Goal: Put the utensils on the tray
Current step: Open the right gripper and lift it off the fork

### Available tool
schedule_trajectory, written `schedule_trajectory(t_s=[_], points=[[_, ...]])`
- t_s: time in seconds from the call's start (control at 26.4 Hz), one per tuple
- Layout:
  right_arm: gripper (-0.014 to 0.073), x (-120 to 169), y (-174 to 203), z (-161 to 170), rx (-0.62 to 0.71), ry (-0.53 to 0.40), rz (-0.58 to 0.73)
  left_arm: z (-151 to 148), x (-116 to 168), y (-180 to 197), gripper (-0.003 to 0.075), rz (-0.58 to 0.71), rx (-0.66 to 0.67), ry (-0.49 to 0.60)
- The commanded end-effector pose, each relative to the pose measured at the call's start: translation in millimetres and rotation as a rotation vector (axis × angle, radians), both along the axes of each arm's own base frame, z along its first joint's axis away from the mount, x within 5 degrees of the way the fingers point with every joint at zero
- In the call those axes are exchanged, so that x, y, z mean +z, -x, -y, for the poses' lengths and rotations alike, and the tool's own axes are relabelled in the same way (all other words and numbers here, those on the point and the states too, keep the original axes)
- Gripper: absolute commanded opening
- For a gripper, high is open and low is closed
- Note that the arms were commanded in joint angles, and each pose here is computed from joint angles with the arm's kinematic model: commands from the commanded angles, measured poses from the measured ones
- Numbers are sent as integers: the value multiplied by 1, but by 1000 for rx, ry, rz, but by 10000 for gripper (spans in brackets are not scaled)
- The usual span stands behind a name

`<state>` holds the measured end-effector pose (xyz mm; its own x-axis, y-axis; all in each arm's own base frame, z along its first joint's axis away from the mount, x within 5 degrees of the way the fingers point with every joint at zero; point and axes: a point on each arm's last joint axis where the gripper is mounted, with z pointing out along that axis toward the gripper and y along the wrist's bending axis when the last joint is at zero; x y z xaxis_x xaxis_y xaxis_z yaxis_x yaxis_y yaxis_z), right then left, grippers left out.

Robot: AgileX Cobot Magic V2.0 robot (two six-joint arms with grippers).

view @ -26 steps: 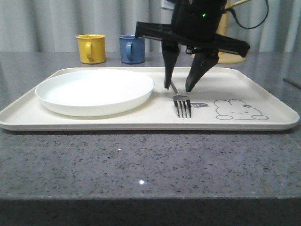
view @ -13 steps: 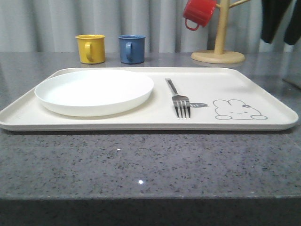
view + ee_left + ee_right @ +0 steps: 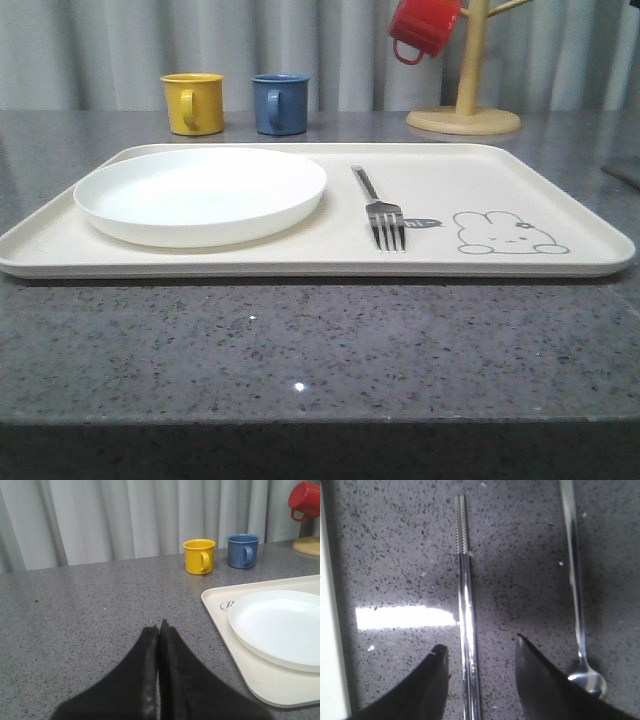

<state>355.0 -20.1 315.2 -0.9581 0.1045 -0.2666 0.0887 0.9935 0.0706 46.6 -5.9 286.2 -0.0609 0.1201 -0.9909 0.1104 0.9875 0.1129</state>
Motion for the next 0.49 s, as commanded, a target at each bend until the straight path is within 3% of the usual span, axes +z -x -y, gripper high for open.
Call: schedule_trajectory(t_s=[0.0,0.45], points=[[352,11,5,-2,21,-25,43,0,16,1,-19,101,4,29],[352,-27,-6,-2,19,-45,-49,0,16,1,-19,101,4,29]])
